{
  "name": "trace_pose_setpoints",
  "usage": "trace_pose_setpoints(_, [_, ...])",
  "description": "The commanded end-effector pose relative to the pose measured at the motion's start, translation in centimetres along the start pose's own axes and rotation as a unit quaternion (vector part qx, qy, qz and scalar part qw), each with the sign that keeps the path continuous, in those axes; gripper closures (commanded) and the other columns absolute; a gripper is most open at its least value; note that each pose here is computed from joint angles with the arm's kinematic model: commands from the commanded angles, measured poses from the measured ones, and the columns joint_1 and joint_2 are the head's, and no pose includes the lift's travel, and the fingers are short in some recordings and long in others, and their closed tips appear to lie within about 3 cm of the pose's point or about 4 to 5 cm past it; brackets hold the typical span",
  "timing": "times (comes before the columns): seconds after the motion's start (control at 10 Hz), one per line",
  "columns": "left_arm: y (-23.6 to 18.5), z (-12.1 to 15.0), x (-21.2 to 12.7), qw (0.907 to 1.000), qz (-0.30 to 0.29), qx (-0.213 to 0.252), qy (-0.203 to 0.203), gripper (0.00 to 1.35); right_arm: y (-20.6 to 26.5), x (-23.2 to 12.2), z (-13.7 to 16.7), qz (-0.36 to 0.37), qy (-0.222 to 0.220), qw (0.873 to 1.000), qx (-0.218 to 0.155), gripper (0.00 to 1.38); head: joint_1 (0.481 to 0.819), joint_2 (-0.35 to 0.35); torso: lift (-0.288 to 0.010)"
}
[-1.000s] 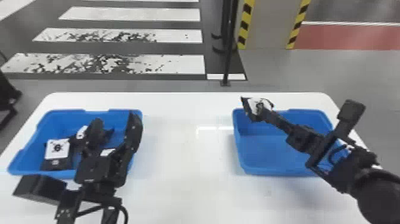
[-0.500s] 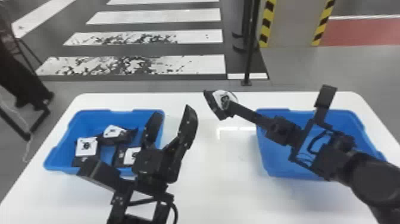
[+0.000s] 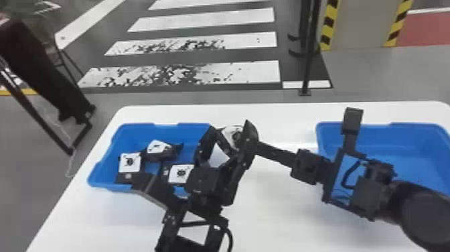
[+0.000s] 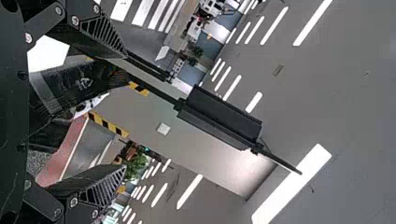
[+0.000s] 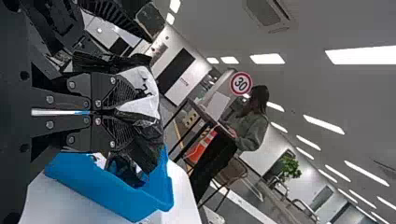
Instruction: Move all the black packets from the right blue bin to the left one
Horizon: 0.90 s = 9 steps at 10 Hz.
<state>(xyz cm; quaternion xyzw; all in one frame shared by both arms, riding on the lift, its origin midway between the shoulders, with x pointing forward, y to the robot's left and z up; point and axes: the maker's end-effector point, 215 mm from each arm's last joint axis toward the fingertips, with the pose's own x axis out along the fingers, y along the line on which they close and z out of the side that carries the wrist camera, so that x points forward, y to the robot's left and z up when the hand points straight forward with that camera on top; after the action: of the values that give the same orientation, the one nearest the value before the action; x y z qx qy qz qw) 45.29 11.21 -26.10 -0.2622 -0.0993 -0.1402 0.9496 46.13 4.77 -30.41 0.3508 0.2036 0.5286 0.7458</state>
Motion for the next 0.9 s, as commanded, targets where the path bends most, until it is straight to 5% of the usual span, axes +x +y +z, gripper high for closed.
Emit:
trace_pose_setpoints(0.0, [0.2,-0.6,-0.1,0.9999,0.001,0.005,0.01,0.22,0.9,0.5,0.0,0.011,0.001,1.0,-0.001,1.18,0.695,0.193,-0.168])
trace_pose_setpoints(0.1, [0.4,-0.9,0.0,0.9998,0.001,0.007,0.017,0.22,1.1,0.5,0.0,0.012,0.002,1.0,-0.003,1.18,0.695,0.196,-0.168])
trace_pose_setpoints(0.2, [0.8,-1.0,0.0,0.9994,0.002,0.026,0.021,0.38,1.1,0.4,0.2,0.012,0.001,1.0,-0.004,1.18,0.695,0.199,-0.168])
trace_pose_setpoints(0.3, [1.2,-0.5,-0.1,0.9989,0.005,0.043,0.016,0.94,1.3,0.5,0.1,0.014,0.002,1.0,-0.004,1.18,0.695,0.2,-0.168])
trace_pose_setpoints(0.4, [1.1,-0.1,-0.1,0.9989,0.005,0.047,0.008,1.08,1.5,0.6,-0.1,0.016,0.004,1.0,-0.004,1.18,0.695,0.206,-0.168])
trace_pose_setpoints(0.8, [1.5,0.5,-0.2,0.9986,0.011,0.052,-0.001,1.21,1.4,0.5,-0.2,0.015,0.004,1.0,-0.004,1.18,0.695,0.225,-0.168])
